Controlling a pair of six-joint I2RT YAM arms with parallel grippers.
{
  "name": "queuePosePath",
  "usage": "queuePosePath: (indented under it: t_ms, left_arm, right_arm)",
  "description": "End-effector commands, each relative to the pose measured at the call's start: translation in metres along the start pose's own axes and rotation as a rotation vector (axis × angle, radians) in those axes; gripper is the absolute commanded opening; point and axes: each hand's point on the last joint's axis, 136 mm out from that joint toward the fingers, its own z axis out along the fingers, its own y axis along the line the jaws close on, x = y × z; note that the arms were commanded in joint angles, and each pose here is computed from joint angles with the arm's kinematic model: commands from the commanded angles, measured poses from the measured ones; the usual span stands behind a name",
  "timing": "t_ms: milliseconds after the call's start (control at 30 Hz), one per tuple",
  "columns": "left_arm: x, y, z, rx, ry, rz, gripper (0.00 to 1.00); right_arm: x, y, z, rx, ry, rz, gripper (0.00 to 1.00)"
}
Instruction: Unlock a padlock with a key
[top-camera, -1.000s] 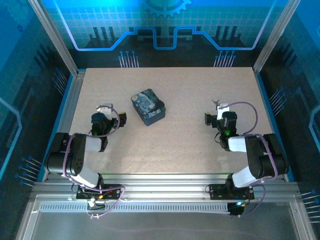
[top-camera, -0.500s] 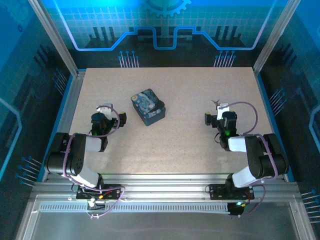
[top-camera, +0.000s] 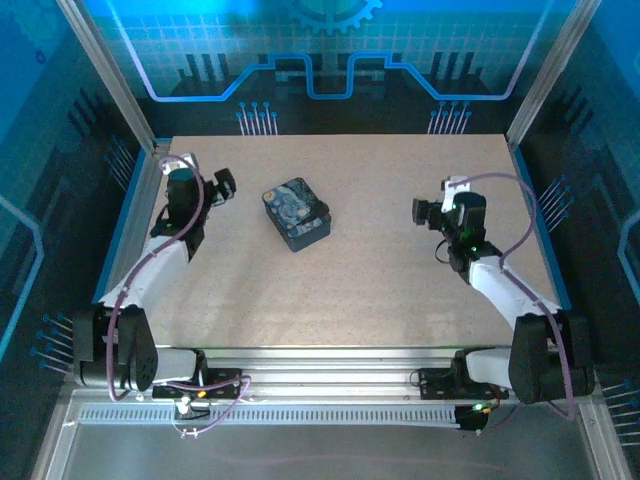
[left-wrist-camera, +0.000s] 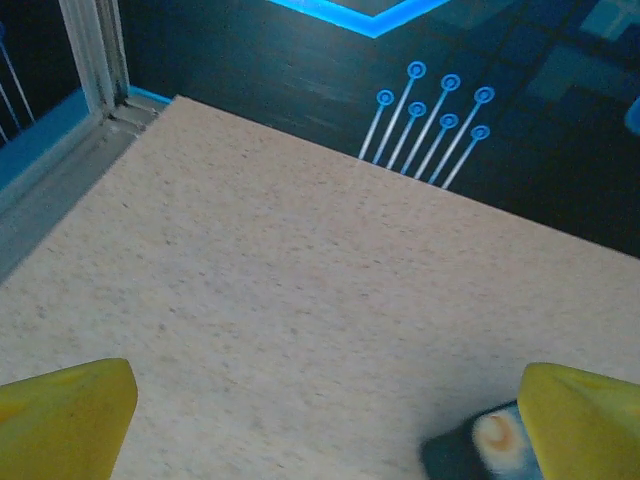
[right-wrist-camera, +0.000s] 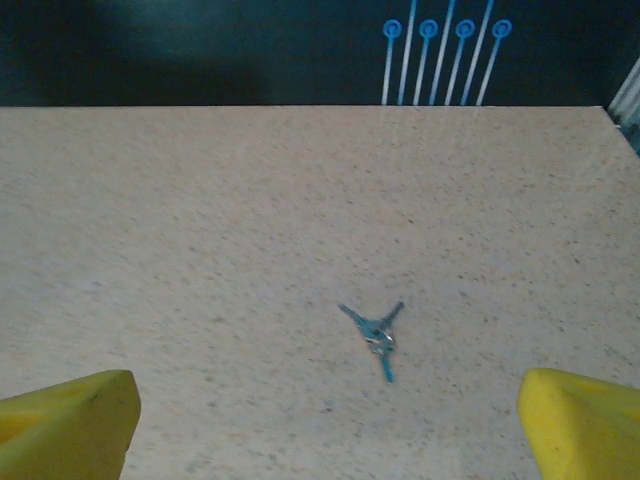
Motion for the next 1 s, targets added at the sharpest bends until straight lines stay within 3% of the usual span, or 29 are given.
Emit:
queuePosePath:
  t_ms: [0, 200, 333, 500, 667, 833, 967]
  left_arm:
    - [0.067, -0.009, -0.006, -0.064, 0.289, -0.054, 0.99]
    - [0.104, -0.072, 0.012, 0.055, 0.458, -0.082, 0.98]
    - [0.123, -0.098, 0.031, 0.077, 0.518, -0.06, 0.96]
    - [0.149, -0.111, 0.05, 0.095, 0.591, -0.041, 0.92]
    - [0.173, -0.107, 0.052, 0.095, 0.636, 0.019, 0.82]
    - [0.188, -0.108, 0.048, 0.144, 0.69, 0.078, 0.63]
    - [0.195, -0.111, 0.048, 0.169, 0.719, 0.097, 0.58]
  right_arm:
    - [0.031, 0.026, -0.011, -0.087, 0.199, 0.06, 0.96]
    - [0.039, 0.098, -0.021, -0.317, 0.217, 0.169, 0.94]
    - [0.056, 0.146, -0.027, -0.392, 0.251, 0.153, 0.94]
    - [0.071, 0.179, -0.027, -0.408, 0.316, 0.069, 0.94]
    - [0.049, 0.203, -0.013, -0.456, 0.296, 0.048, 0.93]
    - [0.037, 0.233, 0.024, -0.489, 0.333, 0.014, 0.94]
    - [0.042, 0.249, 0.058, -0.496, 0.382, -0.001, 0.95]
